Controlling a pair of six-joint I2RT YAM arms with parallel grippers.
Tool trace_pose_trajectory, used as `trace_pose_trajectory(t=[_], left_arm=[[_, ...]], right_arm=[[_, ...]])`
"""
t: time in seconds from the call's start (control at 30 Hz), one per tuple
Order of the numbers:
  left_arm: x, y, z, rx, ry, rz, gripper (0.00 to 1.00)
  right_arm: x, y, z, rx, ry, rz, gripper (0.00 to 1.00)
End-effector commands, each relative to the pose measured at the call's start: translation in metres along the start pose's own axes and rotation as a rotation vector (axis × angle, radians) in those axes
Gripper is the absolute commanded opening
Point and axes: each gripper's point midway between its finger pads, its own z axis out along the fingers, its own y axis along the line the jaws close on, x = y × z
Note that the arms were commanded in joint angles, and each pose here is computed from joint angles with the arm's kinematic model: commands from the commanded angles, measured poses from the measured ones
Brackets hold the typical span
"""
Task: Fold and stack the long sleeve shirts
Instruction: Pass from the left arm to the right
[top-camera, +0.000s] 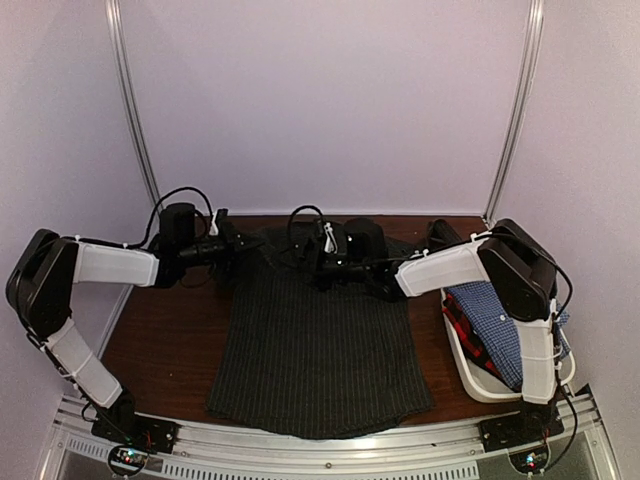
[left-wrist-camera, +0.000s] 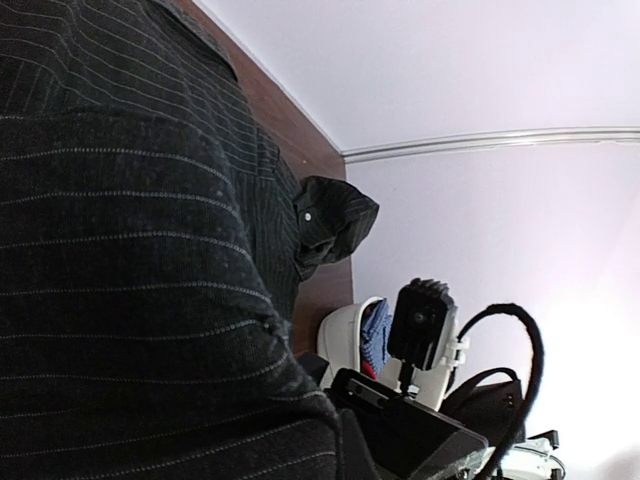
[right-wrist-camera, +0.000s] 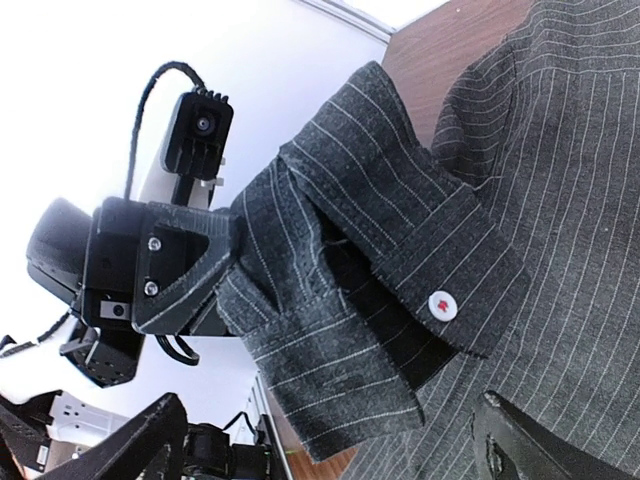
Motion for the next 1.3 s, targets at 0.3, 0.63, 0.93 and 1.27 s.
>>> trace_pose_trajectory(t=[0.3, 0.63, 0.93, 1.27], left_arm=[[0.006, -0.040, 0.013, 0.188, 0.029, 0.000, 0.00], [0.008, -0.041, 0.018, 0.203, 0.039, -0.012, 0.00], [0.012, -0.039, 0.019, 0.203, 0.050, -0.016, 0.00], [0.016, -0.039, 0.020, 0.212, 0.069, -0.029, 0.00]], right_arm=[[-0.015, 0.014, -0.020, -0.234, -0.095, 0.273, 1.00], [-0.011, 0.010, -0.020, -0.281, -0.093, 0.379, 1.00], [-0.001, 0.008, -0.014, -0.291, -0.060, 0.433, 1.00], [-0.013, 0.012, -0.008, -0.331, -0.085, 0.474, 1.00]])
